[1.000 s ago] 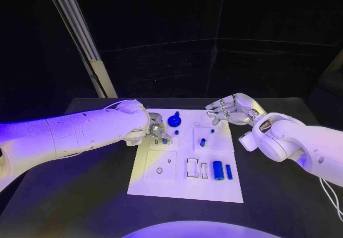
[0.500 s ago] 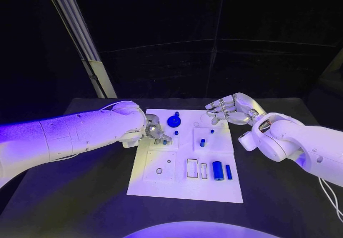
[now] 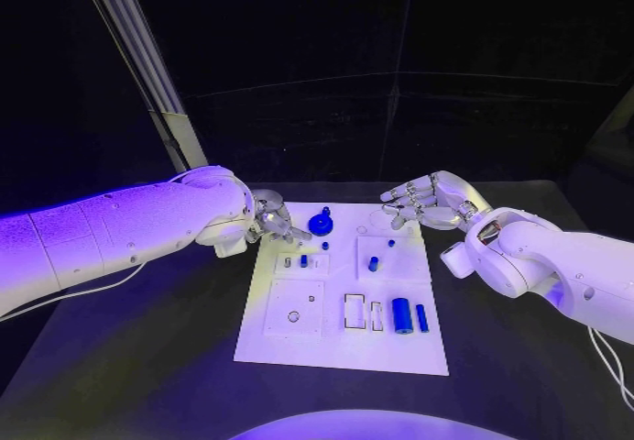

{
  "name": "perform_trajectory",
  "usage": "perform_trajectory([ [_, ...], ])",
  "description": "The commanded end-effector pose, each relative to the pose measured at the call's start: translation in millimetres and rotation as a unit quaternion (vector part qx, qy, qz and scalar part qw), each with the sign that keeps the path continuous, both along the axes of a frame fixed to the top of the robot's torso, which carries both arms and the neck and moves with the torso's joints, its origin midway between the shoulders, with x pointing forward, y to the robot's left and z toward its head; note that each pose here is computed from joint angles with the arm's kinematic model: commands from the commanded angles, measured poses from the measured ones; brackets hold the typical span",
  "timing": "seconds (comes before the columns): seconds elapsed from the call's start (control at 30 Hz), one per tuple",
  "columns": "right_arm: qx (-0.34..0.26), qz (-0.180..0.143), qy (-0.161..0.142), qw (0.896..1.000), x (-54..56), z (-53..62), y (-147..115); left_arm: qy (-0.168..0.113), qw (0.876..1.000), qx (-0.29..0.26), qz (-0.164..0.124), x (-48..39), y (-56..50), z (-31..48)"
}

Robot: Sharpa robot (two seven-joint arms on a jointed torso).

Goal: Assemble the parts on the task board

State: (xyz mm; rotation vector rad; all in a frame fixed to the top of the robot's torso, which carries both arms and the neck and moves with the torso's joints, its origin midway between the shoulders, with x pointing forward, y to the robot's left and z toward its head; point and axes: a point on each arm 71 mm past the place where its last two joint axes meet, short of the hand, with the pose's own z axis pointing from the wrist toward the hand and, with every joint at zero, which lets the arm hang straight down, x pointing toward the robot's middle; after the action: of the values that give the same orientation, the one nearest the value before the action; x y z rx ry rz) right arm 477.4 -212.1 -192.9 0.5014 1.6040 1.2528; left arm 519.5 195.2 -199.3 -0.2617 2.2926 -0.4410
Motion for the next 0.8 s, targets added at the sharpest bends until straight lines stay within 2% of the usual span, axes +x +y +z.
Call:
perform_trajectory([
  [0.03,0.005,-0.001,-0.006,1.000,0.7,1.9,0,0.015,0.999,-0.037,-0.004,7.3,3.5,6.8],
  [0.13,0.004,-0.002,-0.006,1.000,1.0,1.7,0,0.018,0.999,-0.034,-0.001,16.7,9.3,10.2],
  [0.27,0.004,-0.001,-0.006,1.000,1.3,1.4,1,0.014,1.000,-0.009,0.000,33.4,15.1,13.1],
  [0.47,0.005,0.001,-0.005,1.000,1.7,1.1,3,0.010,0.999,0.033,-0.008,51.3,15.3,13.0],
  [0.57,0.005,0.002,-0.005,1.000,1.8,1.0,4,0.020,0.998,0.052,-0.011,57.6,14.2,10.0],
  [0.8,0.006,0.003,-0.004,1.000,1.8,0.9,5,0.034,0.996,0.079,-0.014,63.6,12.7,3.5],
])
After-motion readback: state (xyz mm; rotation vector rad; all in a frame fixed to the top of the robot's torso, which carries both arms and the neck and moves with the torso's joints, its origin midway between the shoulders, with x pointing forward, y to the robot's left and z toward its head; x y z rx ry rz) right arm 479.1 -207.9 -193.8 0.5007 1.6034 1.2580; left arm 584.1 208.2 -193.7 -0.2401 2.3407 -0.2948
